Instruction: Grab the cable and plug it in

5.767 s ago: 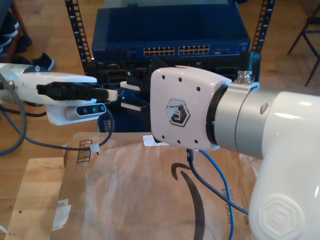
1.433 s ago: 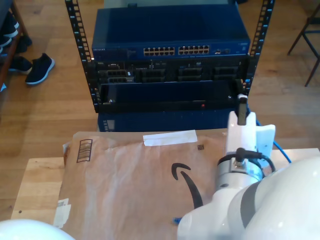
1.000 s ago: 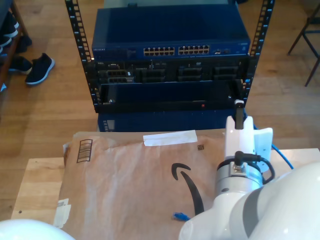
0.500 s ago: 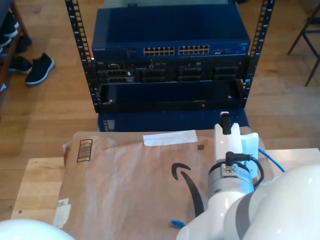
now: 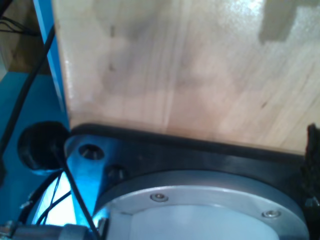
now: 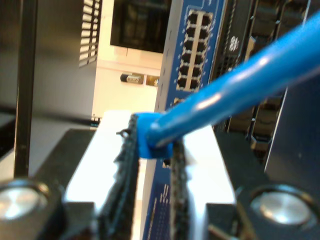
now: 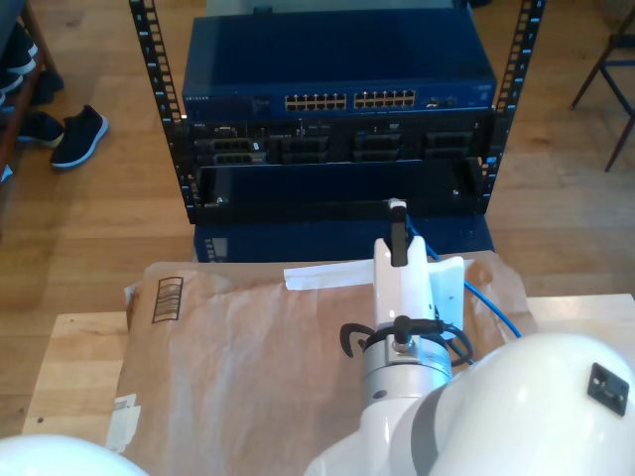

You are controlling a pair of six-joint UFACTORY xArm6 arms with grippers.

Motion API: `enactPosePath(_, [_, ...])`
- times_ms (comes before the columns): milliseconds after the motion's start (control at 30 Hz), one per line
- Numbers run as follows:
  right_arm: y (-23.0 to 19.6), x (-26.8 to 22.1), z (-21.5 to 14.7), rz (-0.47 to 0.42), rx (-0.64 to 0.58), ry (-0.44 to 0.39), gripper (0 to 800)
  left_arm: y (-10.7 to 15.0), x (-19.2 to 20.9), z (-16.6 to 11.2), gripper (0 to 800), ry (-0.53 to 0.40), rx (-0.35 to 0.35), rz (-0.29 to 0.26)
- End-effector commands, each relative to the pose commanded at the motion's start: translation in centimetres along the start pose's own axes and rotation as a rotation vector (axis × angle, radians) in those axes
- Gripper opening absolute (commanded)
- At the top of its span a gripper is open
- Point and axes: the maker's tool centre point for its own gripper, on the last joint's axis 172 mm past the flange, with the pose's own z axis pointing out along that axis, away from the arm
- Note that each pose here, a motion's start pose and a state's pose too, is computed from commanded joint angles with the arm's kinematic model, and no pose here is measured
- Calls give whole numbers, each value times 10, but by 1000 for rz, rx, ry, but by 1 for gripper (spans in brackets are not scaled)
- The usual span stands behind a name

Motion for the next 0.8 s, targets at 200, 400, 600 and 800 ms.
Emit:
enactPosePath(200, [-18, 0, 18, 47, 65, 70, 0, 0, 0, 0, 800, 0, 0, 0])
enactPosePath(400, [-10, 27, 34, 48, 45, 127, 0, 0, 0, 0, 800, 0, 0, 0])
enactPosePath(600, [-12, 31, 53, 130, 88, 71, 0, 0, 0, 0, 800, 0, 0, 0])
enactPosePath(800, [-14, 56, 67, 162, 96, 116, 0, 0, 0, 0, 800, 0, 0, 0])
